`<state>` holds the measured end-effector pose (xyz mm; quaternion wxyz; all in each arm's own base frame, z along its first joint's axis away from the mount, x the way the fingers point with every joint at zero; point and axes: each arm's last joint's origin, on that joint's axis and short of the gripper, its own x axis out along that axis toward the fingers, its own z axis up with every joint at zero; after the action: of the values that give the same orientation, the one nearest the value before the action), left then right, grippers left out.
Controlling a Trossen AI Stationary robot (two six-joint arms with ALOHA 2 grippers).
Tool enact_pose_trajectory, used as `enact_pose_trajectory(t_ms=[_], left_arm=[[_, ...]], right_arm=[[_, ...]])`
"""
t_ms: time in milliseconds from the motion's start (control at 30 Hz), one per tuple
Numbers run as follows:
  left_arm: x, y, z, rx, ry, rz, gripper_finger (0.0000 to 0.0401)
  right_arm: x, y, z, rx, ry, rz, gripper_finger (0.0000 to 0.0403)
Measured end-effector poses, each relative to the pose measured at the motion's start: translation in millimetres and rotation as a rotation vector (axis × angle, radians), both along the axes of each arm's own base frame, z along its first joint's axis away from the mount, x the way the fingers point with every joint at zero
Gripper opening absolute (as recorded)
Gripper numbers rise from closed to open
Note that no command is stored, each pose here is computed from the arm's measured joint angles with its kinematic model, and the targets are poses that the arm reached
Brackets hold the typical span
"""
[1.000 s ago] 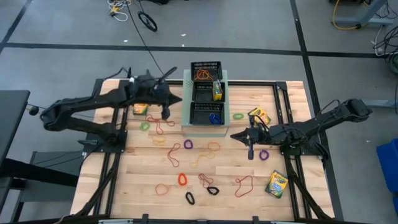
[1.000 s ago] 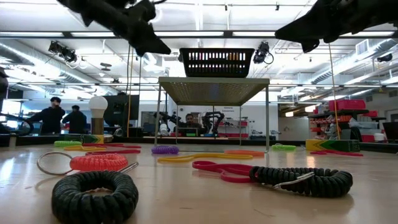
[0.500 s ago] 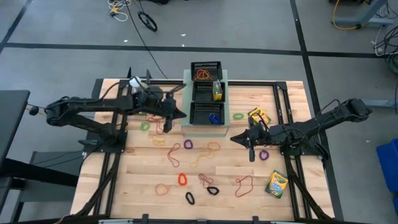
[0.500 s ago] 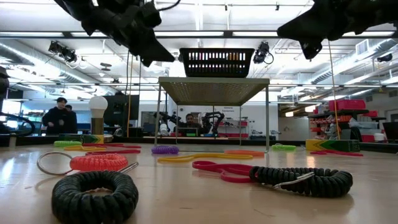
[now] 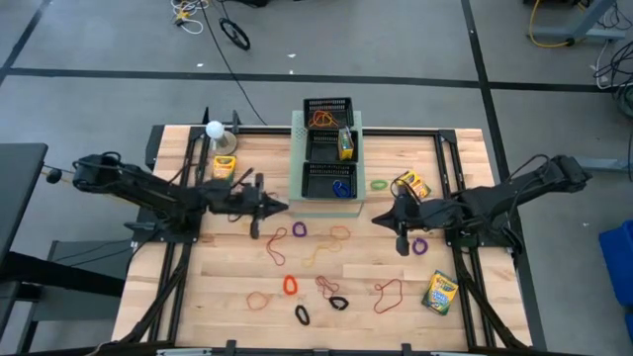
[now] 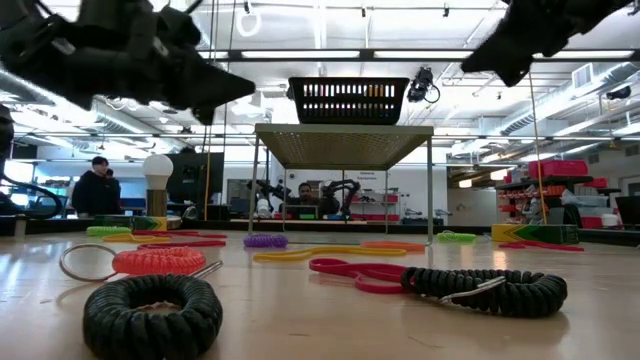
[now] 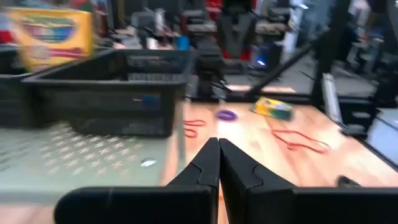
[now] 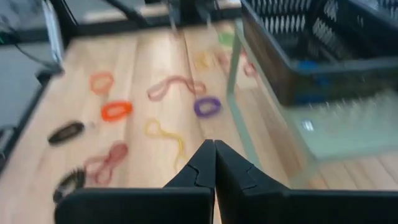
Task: Pick & Place Office Desk Supplies
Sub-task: Put the right violet spring keychain into the bottom black bin on the shelf
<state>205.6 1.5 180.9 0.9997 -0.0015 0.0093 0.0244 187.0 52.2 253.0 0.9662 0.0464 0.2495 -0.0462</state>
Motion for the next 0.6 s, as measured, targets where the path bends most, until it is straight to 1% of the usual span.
enact_pose_trajectory(t_ms=[133,200,333,433,533,600], left_arm=[[-10,-1,-5,-0.002,-0.053,0.067,0.0006],[-11,-1,-6,0.000,-0.058,0.082,0.0006],[-11,0,-6,0.036,-0.058,0.092,0.0007],[-11,0,-4,0.045,-0.073,0.102,0.0007],[-11,0,-3,0.041,-0.078,0.102,0.0007],[-11,0,-4,0.041,-0.077,0.102,0.0007]], right_arm=[[-6,3,0,0.001,0.167,-0.070,0.0002],[-7,7,-3,0.017,0.271,-0.105,0.0002],[-6,23,-13,0.052,0.464,-0.149,0.0007],[-7,36,-19,0.114,0.555,-0.243,0.0025],[-12,47,-31,0.223,0.635,-0.338,0.0054],[-16,53,-41,0.274,0.687,-0.387,0.0077]])
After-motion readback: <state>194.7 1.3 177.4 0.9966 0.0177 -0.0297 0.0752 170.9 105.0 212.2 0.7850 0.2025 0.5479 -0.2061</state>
